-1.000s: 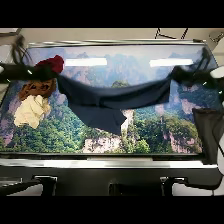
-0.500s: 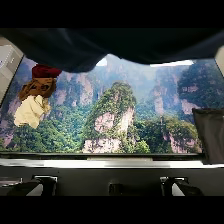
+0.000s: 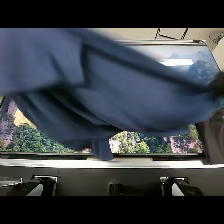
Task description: Fold the clothes and pants, and hang the long-sleeved shirts on hangers.
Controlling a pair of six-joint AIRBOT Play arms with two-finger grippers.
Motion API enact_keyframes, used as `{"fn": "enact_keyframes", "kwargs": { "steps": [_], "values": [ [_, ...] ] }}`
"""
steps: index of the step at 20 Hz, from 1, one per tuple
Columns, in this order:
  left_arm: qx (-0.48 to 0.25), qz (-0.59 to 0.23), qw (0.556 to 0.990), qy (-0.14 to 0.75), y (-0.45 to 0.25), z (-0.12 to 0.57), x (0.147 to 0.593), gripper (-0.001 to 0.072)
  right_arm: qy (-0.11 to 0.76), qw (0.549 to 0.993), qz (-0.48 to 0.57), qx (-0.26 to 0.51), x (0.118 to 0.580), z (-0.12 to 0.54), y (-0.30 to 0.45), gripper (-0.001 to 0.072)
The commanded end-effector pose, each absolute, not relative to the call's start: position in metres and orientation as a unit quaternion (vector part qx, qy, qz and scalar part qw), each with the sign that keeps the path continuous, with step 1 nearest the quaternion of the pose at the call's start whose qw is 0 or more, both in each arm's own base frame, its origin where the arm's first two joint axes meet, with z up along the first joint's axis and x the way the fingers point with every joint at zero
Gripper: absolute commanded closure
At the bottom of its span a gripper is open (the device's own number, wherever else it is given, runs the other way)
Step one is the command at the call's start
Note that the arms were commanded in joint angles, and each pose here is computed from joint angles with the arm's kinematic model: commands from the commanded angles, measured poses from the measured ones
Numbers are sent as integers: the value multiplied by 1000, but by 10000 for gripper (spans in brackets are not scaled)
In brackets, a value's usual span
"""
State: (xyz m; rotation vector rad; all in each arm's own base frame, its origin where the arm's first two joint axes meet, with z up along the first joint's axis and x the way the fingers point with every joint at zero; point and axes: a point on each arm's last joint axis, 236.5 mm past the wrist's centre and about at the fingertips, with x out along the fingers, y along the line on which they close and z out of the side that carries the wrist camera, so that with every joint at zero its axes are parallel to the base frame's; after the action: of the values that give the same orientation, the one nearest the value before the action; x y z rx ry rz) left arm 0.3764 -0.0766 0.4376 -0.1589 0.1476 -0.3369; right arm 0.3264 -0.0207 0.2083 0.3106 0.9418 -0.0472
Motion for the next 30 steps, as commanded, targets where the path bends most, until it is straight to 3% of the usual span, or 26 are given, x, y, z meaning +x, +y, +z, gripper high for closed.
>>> {"fn": "enact_keyframes", "kwargs": {
  "steps": [1, 6, 7, 8, 9, 10, 11, 15, 20, 21, 22, 30],
  "values": [
    [-111, -152, 946, 263, -82, 257, 444, 677, 550, 804, -30, 223, 334, 59, -9, 676],
    [-152, -122, 896, 398, -98, 74, 497, 674, 493, 780, -81, 377, 406, -20, -8, 676],
    [-185, -119, 879, 422, -106, 51, 499, 643, 475, 776, -84, 406, 419, -23, -7, 673],
    [-219, -118, 860, 445, -114, 35, 497, 538, 458, 776, -87, 425, 429, -24, -8, 637],
    [-244, -120, 838, 473, -123, 21, 491, 293, 442, 779, -91, 435, 438, -21, -11, 483],
    [-244, -127, 822, 499, -127, 11, 480, 38, 431, 787, -92, 432, 443, -14, -19, 269],
    [-223, -128, 809, 528, -121, 3, 466, 0, 424, 793, -93, 428, 446, -5, -31, 196],
    [-168, -97, 710, 677, -64, -27, 383, 1, 459, 785, -109, 402, 410, 18, -110, 142],
    [-243, -108, 641, 720, -91, -67, 335, 16, 617, 682, -106, 378, 302, -40, -109, 142],
    [-263, -113, 634, 718, -108, -77, 330, 151, 627, 669, -94, 388, 294, -49, -98, 142],
    [-274, -115, 632, 716, -121, -86, 325, 228, 632, 658, -81, 402, 289, -56, -86, 142],
    [-259, -124, 669, 685, -179, -108, 329, 229, 616, 652, -30, 441, 296, -56, -57, 135]
  ]
}}
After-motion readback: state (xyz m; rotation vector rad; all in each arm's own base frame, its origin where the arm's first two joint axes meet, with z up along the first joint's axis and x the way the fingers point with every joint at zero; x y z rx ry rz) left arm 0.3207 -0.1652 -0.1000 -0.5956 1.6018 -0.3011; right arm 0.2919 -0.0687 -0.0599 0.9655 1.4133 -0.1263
